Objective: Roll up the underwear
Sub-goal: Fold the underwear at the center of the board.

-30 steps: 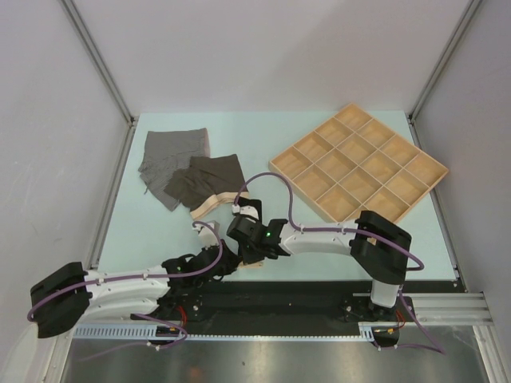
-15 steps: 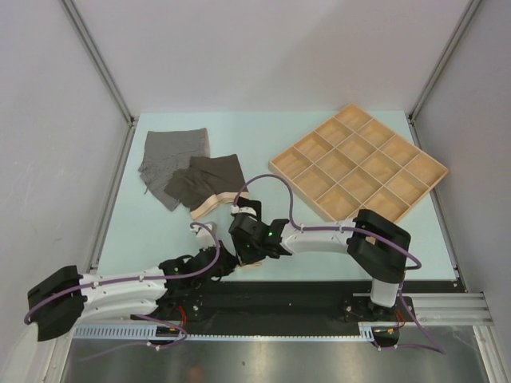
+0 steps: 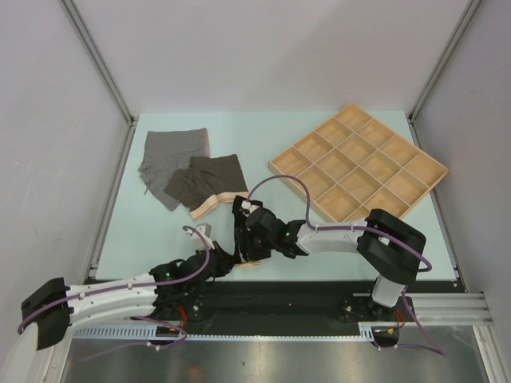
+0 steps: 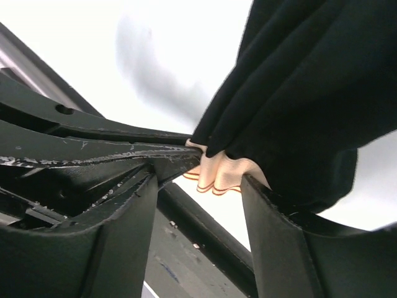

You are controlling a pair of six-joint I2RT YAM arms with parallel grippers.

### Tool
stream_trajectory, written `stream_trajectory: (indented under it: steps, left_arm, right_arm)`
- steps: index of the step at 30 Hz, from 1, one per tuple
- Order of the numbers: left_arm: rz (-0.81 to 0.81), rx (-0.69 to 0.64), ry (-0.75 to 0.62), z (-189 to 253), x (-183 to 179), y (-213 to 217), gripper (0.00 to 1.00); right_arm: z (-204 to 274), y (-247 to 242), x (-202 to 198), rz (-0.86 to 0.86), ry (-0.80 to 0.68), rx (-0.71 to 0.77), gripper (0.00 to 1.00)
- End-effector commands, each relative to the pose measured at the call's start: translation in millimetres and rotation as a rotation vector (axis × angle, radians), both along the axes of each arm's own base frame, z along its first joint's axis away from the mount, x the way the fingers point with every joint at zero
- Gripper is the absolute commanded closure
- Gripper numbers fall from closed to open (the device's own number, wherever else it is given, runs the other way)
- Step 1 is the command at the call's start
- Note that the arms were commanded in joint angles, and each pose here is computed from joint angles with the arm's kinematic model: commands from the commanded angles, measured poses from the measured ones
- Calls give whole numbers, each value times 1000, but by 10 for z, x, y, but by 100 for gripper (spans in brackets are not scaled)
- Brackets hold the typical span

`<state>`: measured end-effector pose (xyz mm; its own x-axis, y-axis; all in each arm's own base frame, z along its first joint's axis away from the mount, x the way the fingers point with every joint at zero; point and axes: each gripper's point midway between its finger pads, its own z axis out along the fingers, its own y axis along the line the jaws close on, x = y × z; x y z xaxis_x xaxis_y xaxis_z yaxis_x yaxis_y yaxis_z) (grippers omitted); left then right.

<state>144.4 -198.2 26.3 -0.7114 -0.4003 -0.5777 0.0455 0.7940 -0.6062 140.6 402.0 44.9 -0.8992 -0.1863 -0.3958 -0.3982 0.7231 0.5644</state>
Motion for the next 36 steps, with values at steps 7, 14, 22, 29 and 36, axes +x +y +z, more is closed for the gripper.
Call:
stream_trajectory:
  steps: [7, 14, 22, 29, 36]
  left_arm:
    - [25, -30, -33, 96, 71, -12, 92]
    - [29, -34, -32, 125, 84, -33, 93]
    - [35, -7, -21, 69, 66, 25, 94]
    - [35, -5, -19, 68, 67, 23, 94]
    - [30, 4, -19, 69, 68, 17, 94]
  right_arm:
    - [329, 102, 51, 4, -11, 138, 33]
    - [703, 22, 118, -8, -51, 204, 29]
    - [727, -484, 338, -146, -69, 133, 29]
    - [273, -871, 338, -242, 4, 35, 50]
    - [135, -780, 232, -220, 36, 40, 59]
